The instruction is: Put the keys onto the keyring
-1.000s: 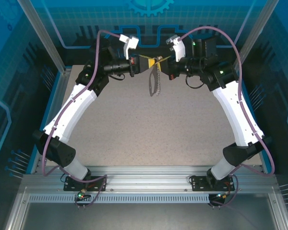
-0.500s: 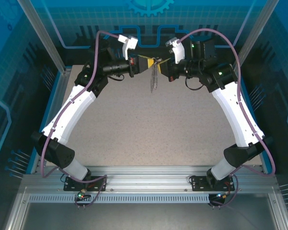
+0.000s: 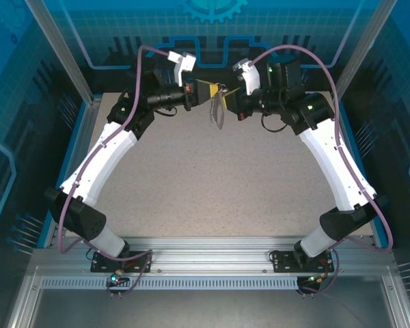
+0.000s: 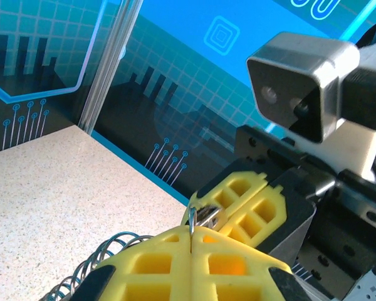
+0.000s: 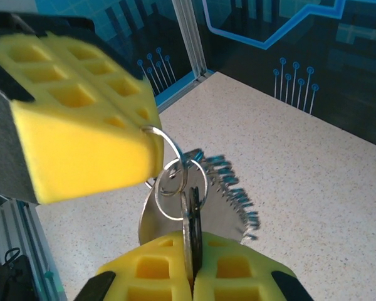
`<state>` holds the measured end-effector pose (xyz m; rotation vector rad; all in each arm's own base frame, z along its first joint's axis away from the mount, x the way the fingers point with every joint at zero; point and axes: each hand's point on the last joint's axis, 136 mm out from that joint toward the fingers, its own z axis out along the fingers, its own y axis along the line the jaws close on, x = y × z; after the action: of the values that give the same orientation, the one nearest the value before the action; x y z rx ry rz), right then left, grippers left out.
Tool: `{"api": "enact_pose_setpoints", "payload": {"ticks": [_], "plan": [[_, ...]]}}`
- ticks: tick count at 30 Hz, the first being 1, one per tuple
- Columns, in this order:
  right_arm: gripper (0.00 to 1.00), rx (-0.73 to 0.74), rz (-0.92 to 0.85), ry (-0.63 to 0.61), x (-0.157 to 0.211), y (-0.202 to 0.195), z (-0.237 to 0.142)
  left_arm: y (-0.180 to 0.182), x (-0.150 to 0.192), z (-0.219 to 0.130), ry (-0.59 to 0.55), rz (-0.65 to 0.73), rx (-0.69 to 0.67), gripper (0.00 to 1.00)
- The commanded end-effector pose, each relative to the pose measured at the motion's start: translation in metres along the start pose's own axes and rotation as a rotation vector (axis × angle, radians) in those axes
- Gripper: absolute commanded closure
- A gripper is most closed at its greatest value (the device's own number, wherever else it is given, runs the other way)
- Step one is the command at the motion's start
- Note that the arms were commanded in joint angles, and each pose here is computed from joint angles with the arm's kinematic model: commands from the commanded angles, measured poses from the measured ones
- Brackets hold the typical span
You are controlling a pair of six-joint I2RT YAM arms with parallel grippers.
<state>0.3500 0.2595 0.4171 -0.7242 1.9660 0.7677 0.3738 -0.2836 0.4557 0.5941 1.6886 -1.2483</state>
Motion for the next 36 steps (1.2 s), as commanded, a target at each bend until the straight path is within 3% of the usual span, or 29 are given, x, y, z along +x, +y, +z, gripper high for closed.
{"api": "enact_pose_setpoints", "payload": {"ticks": [1, 25, 36], "plan": [[1.00, -0.039, -0.008, -0.023, -0.003, 0.017, -0.006, -0.017, -0.015, -0.009, -0.054, 0.036, 0.018, 1.00], [1.00, 0.006, -0.027, -0.060, -0.025, -0.003, -0.021, -0.009, -0.009, -0.003, -0.031, 0.026, 0.016, 1.00], [1.00, -0.043, -0.052, -0.037, -0.034, 0.005, -0.015, -0.008, -0.002, -0.003, -0.006, 0.030, 0.015, 1.00]]}}
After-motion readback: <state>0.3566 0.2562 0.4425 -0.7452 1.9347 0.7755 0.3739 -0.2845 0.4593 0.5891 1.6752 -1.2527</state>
